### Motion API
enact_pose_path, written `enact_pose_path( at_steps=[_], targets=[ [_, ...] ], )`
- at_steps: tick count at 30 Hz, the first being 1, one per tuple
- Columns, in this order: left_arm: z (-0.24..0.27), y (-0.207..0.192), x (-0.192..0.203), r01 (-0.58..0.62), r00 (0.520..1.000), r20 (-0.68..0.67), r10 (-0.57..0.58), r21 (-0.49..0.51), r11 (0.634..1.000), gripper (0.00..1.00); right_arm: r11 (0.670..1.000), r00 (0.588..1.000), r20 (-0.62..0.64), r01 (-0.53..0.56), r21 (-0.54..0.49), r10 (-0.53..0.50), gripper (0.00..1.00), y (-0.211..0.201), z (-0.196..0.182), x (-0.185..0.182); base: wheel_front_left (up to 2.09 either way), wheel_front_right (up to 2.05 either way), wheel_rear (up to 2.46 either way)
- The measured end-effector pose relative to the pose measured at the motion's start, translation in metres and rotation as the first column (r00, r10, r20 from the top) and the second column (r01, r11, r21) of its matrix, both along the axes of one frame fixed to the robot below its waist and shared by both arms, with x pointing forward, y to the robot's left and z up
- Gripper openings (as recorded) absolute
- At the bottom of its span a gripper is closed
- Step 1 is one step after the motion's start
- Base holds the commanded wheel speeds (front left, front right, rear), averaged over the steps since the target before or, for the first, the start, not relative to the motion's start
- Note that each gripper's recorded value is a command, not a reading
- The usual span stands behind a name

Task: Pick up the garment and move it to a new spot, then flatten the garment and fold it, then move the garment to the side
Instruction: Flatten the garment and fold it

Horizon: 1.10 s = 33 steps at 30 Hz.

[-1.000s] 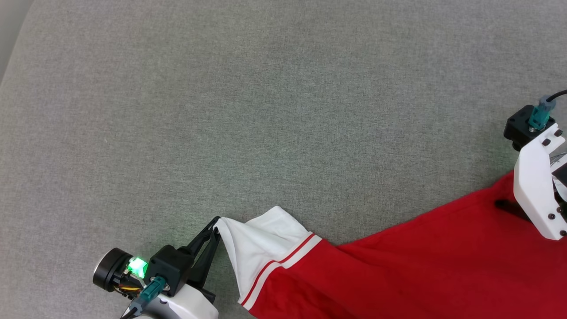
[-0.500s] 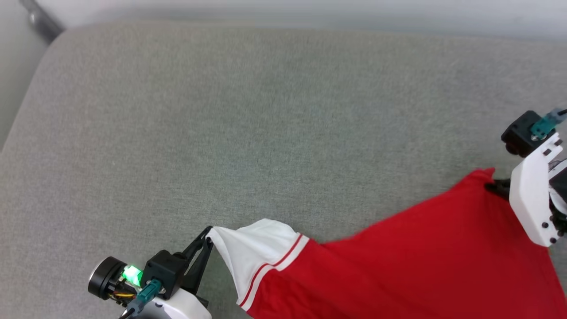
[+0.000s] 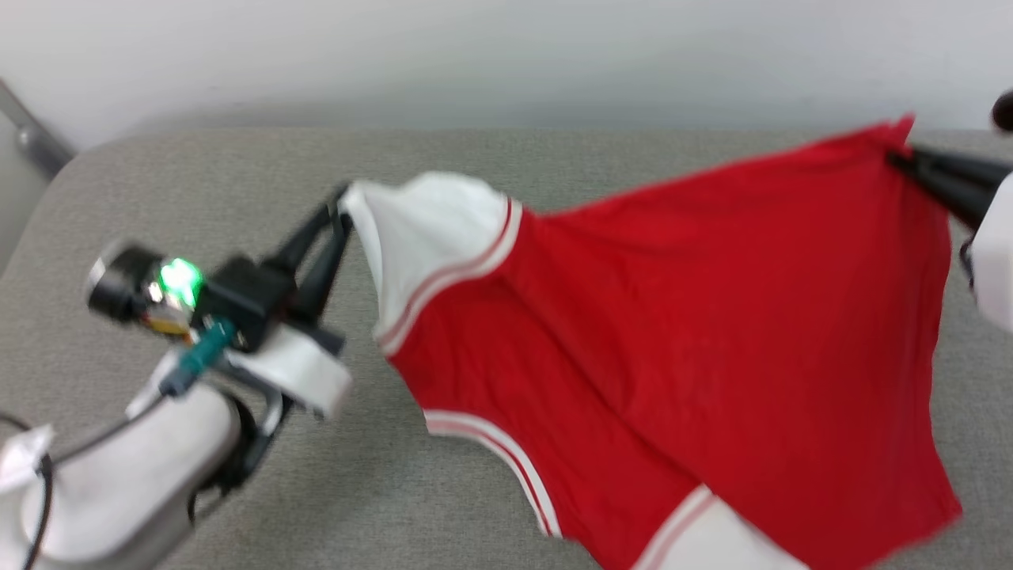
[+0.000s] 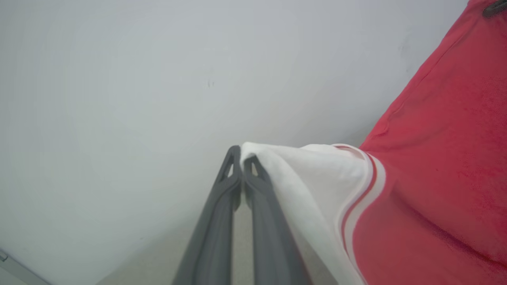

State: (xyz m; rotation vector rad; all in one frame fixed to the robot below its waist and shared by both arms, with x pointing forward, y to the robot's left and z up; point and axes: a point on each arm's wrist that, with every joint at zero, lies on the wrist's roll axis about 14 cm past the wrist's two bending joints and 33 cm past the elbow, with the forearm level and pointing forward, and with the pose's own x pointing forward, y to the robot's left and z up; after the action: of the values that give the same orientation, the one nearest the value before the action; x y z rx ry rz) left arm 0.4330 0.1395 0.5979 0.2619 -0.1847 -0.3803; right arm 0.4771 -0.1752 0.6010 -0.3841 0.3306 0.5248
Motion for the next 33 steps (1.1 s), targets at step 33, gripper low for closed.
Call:
enact_pose_path(
  at_steps=[33],
  targets=[
    [0.214, -0.024, 0.239, -0.014, 0.877, 0.479, -0.03, 0.088, 0.996, 0.0, 0.979, 0.722, 0.662, 0.174, 0.109, -0.202, 0.0, -0.01, 0.176, 0.213, 0.0, 0.0, 0.0]
  ],
)
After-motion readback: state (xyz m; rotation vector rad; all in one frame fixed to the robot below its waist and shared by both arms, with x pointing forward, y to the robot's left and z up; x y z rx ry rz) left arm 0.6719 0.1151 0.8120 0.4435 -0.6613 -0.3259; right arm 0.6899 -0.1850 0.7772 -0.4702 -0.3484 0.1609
